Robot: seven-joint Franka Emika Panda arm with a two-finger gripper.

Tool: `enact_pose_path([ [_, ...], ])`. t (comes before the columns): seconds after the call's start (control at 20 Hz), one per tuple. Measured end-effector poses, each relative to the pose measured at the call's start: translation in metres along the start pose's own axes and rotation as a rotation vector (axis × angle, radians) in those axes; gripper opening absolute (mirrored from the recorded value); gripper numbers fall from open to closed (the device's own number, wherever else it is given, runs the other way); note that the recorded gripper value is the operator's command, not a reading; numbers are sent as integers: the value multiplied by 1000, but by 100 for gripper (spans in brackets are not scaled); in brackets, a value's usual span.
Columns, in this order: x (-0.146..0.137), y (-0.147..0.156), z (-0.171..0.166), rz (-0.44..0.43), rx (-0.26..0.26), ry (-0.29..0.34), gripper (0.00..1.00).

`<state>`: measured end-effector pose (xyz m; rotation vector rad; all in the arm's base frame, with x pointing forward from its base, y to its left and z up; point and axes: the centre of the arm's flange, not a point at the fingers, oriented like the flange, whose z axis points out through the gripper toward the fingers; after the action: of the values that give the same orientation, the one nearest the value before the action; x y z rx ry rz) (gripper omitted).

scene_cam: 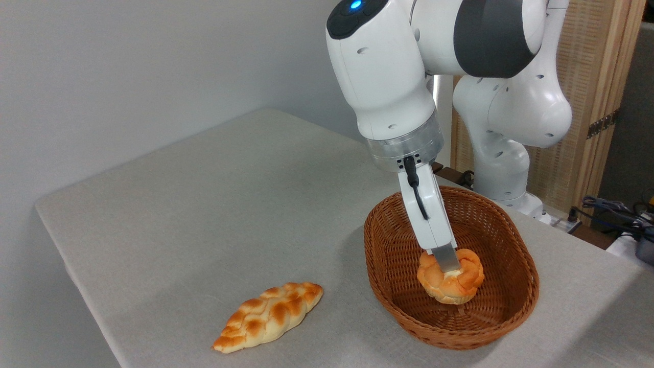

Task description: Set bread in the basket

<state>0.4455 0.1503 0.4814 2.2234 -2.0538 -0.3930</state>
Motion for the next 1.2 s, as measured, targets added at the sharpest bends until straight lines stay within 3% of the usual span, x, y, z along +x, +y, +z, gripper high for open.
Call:
enact_pose_path([
  [0.2, 0, -3, -2, 1, 24, -2, 100],
  [0.65, 0, -5, -4, 0, 47, 0, 100],
  [0.95, 7, -3, -44, -58, 88, 182, 100],
  [1.2, 12, -1, -91, -122, 148, 283, 100],
])
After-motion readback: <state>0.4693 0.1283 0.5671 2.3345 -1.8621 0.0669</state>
